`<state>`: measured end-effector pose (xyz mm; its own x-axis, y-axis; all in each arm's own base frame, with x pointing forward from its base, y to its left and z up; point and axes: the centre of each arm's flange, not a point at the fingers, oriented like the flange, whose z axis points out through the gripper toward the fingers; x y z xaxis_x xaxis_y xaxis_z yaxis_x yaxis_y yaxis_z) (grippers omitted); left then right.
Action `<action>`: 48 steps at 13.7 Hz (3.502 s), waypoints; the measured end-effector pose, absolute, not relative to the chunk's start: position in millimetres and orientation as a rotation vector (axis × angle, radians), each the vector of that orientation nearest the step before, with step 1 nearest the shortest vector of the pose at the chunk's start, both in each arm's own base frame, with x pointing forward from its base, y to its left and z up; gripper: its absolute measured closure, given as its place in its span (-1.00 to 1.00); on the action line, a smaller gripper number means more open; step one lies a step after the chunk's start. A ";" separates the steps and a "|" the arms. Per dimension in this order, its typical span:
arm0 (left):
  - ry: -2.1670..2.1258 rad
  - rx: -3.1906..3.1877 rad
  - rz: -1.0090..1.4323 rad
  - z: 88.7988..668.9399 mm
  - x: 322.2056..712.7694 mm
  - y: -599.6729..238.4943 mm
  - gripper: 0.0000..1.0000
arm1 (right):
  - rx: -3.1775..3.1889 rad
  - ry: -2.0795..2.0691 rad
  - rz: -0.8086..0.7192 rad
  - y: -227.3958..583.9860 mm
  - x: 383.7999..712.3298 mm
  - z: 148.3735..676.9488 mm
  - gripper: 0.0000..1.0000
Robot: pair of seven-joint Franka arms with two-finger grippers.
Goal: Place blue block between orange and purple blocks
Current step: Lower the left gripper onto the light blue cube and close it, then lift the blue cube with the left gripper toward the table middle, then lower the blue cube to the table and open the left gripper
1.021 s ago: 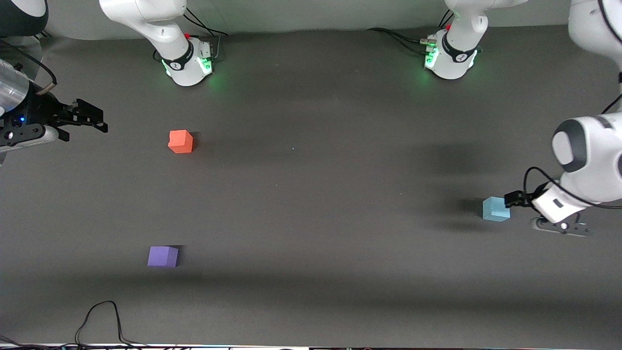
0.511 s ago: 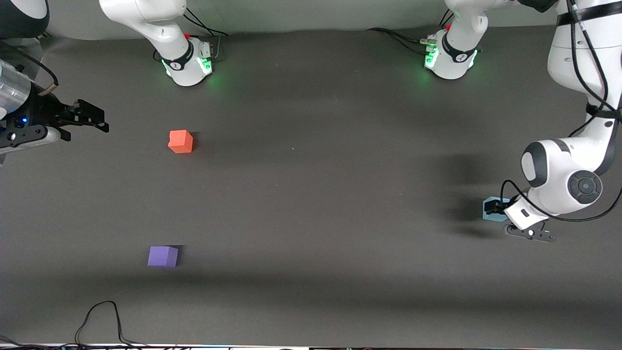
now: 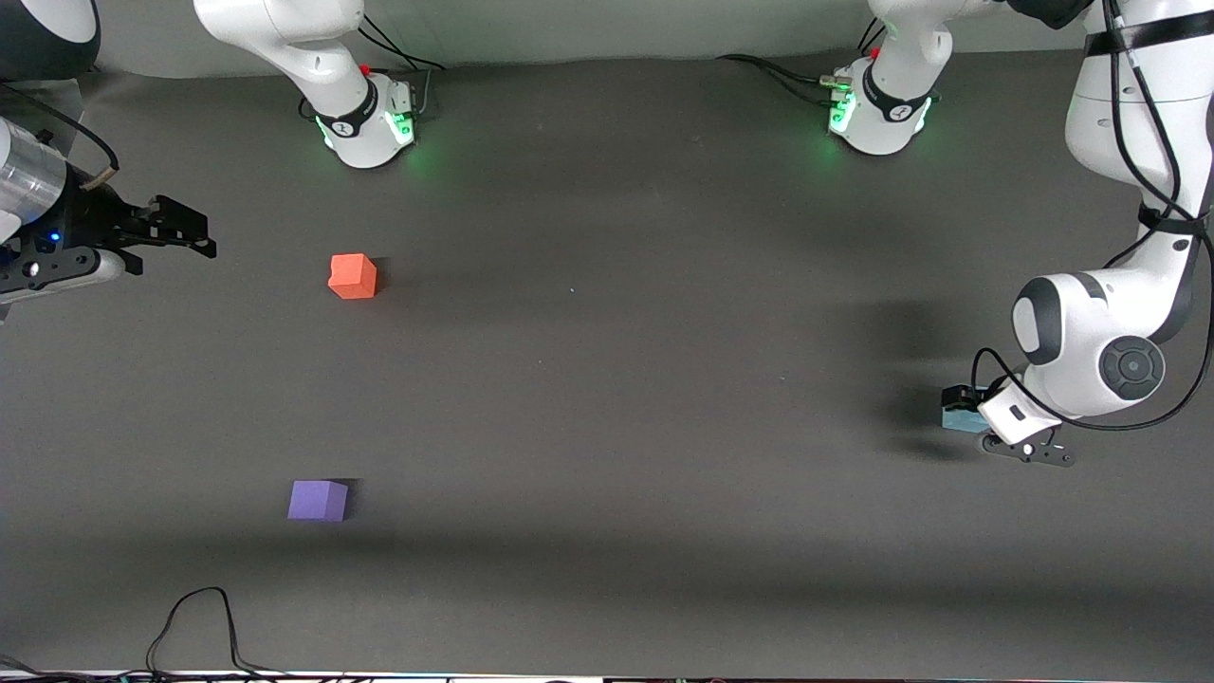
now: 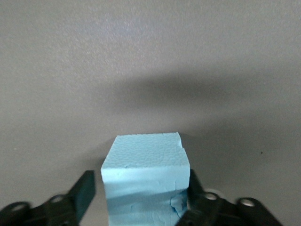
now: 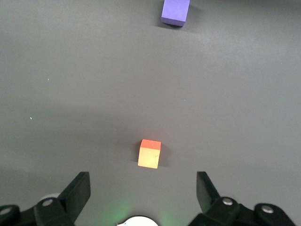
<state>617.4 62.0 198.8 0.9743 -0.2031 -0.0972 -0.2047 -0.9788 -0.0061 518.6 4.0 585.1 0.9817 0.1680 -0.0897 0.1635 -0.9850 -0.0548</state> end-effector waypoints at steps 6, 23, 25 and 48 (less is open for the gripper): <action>0.290 -3.107 0.142 203.3 620.4 62.7 -0.09 | -3.080 -0.258 0.147 4.0 518.7 584.7 -1.00; -0.171 -3.108 0.129 437.0 589.0 -320.4 -0.07 | -3.079 -0.258 0.161 4.6 521.5 579.2 -1.00; -0.193 -3.125 0.139 426.7 563.0 -397.0 -0.07 | -3.079 -0.266 0.162 7.3 521.8 578.7 -1.00; -0.029 -3.141 0.034 199.8 467.3 -579.5 -0.63 | -3.078 -0.274 0.179 10.5 526.0 570.9 -1.00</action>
<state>467.3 -579.5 199.8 0.9996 0.0185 -0.0215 0.0185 -0.9998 -0.0005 526.0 10.5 570.9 0.9776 0.1787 -0.1111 0.1733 -0.9833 -0.0564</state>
